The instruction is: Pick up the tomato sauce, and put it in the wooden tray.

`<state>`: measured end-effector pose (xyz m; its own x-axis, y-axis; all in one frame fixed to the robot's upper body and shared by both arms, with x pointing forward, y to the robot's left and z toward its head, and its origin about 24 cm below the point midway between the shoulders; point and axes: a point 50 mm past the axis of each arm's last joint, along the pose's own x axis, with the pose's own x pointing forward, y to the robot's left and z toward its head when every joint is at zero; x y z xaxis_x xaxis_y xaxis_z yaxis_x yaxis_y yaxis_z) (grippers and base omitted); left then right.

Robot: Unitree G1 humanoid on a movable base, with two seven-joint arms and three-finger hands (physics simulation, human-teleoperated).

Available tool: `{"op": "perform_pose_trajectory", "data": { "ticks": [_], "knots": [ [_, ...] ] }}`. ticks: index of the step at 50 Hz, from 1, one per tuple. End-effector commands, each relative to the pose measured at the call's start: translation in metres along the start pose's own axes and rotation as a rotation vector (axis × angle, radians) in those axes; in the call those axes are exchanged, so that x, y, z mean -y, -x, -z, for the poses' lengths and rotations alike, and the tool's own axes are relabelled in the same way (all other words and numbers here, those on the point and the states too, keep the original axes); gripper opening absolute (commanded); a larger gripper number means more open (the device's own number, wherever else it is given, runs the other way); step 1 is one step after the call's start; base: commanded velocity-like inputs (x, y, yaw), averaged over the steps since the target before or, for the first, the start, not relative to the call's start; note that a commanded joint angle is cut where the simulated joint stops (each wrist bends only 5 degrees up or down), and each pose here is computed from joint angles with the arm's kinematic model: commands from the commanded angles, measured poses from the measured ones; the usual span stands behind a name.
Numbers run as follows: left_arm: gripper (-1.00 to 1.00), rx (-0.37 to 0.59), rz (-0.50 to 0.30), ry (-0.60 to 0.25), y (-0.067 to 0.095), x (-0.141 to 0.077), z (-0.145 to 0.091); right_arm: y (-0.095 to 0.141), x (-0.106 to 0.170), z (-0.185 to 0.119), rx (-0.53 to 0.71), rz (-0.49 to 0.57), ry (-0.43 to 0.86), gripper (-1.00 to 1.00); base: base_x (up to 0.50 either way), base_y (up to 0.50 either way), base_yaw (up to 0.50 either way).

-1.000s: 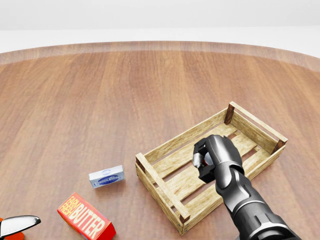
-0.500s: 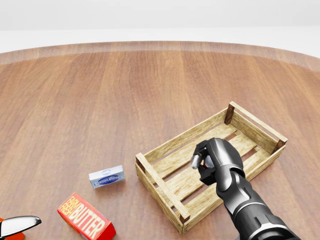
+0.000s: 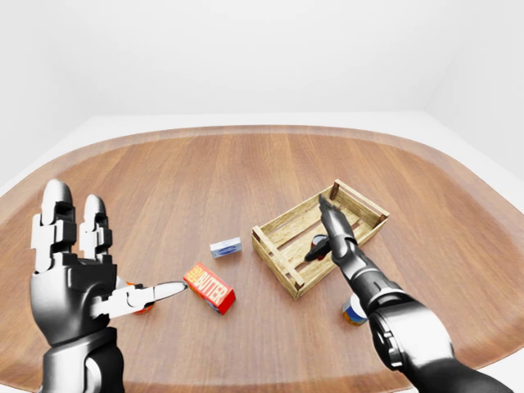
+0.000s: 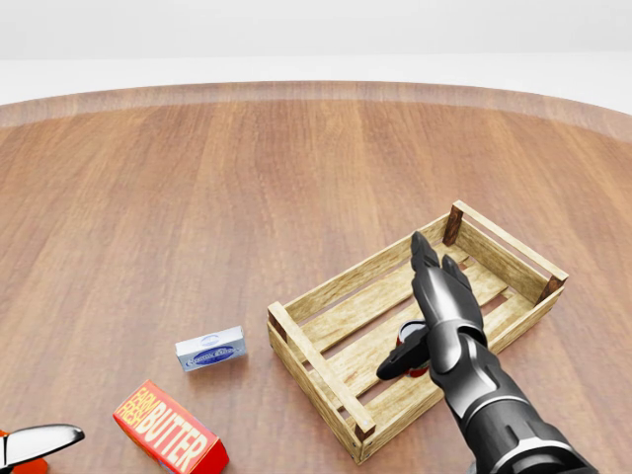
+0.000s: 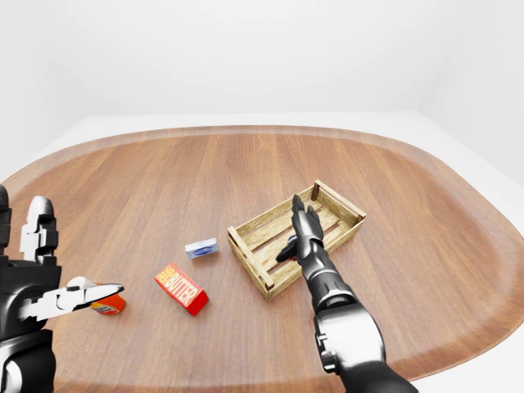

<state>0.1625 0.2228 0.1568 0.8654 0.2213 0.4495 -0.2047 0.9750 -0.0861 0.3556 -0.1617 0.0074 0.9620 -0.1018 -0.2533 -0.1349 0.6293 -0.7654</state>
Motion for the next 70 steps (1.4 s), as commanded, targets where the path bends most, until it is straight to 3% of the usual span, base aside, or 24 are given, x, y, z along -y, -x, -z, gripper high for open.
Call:
{"op": "perform_pose_trajectory", "data": {
  "ticks": [1, 10, 36, 43, 51, 52, 63, 70],
  "knots": [
    [1.0, -0.007, 0.001, 0.0, -0.001, 0.001, 0.002, -0.004, 0.011, -0.005, 0.017, 0.017, -0.023, 1.0, 0.0, 0.0, 0.0],
    [1.0, -0.019, 0.004, 0.0, -0.002, 0.002, 0.006, -0.009, 0.035, -0.02, 0.071, 0.055, -0.073, 1.0, 0.0, 0.0, 0.0],
    [1.0, -0.013, -0.002, 0.0, -0.003, 0.0, 0.005, -0.005, 0.062, -0.031, 0.113, 0.105, -0.143, 1.0, 0.0, 0.0, 0.0],
    [1.0, -0.012, -0.003, 0.0, -0.003, 0.0, 0.004, 0.007, 0.07, -0.036, 0.167, 0.114, -0.207, 1.0, 0.0, 0.0, 0.0],
    [1.0, -0.009, -0.004, -0.001, -0.002, -0.001, 0.003, 0.042, 0.074, -0.046, 0.353, 0.055, -0.449, 1.0, 0.0, 0.0, 0.0],
    [1.0, -0.011, -0.004, -0.001, -0.002, 0.0, 0.004, 0.056, 0.08, -0.053, 0.455, 0.011, -0.557, 1.0, 0.0, 0.0, 0.0],
    [1.0, -0.008, -0.004, -0.002, -0.001, -0.001, 0.002, 0.149, 0.112, -0.054, 0.829, 0.021, -0.827, 1.0, 0.0, 0.0, 0.0],
    [1.0, -0.011, -0.002, -0.003, -0.001, -0.001, 0.003, 0.168, 0.108, -0.037, 0.821, 0.003, -0.866, 1.0, 0.0, 0.0, 0.0]
  ]
}}
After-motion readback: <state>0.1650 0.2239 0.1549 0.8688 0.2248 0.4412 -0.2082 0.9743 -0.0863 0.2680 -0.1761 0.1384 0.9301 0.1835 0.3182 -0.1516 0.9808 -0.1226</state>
